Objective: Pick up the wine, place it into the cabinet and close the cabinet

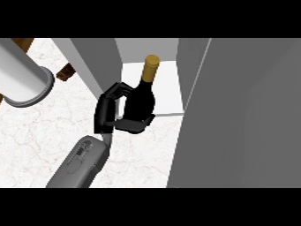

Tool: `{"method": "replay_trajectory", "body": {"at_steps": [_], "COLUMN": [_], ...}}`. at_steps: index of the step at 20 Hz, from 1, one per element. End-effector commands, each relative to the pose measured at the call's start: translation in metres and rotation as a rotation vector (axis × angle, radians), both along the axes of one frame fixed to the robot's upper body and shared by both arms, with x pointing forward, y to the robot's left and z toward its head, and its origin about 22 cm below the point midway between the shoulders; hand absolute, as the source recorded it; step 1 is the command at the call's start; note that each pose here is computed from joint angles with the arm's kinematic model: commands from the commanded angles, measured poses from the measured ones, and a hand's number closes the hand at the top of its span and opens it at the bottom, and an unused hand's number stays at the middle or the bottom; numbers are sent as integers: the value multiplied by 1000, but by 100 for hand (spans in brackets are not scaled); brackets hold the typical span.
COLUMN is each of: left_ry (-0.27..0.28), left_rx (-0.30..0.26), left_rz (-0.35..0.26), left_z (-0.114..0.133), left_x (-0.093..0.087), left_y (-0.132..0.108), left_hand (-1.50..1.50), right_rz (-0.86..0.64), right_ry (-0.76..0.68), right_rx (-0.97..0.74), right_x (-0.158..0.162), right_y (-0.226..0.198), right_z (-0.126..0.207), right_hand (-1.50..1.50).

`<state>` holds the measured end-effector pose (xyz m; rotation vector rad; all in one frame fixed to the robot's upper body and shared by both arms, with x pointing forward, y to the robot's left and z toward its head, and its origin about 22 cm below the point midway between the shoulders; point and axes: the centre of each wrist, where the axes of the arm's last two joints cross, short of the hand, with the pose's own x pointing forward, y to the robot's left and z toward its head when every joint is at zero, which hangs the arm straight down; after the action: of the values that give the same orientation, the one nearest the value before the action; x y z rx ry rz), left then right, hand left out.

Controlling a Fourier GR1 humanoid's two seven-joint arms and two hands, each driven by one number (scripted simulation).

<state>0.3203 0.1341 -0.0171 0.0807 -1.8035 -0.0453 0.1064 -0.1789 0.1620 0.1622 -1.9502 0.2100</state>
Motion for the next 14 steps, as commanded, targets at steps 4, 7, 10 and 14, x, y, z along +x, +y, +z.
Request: {"method": "replay_trajectory", "body": {"at_steps": [4,7,10,14], "left_ry": [113,133,135,153], "left_rx": [37,4,-17,-36], "left_rz": [-34,10,44,63], "left_z": [29,28,27,30], "left_x": [42,40,37,38], "left_y": [-27,-24,-23,-18], "left_hand": [150,150,150,150], "right_rz": [73,83,111,93], "right_ry": [-1,15,18,19], "right_rx": [99,97,104,96], "right_x": [-20,-18,-19,-16], "right_y": [-1,3,2,2], "right_z": [19,12,14,11], "right_hand": [-150,-150,-150,-150]}}
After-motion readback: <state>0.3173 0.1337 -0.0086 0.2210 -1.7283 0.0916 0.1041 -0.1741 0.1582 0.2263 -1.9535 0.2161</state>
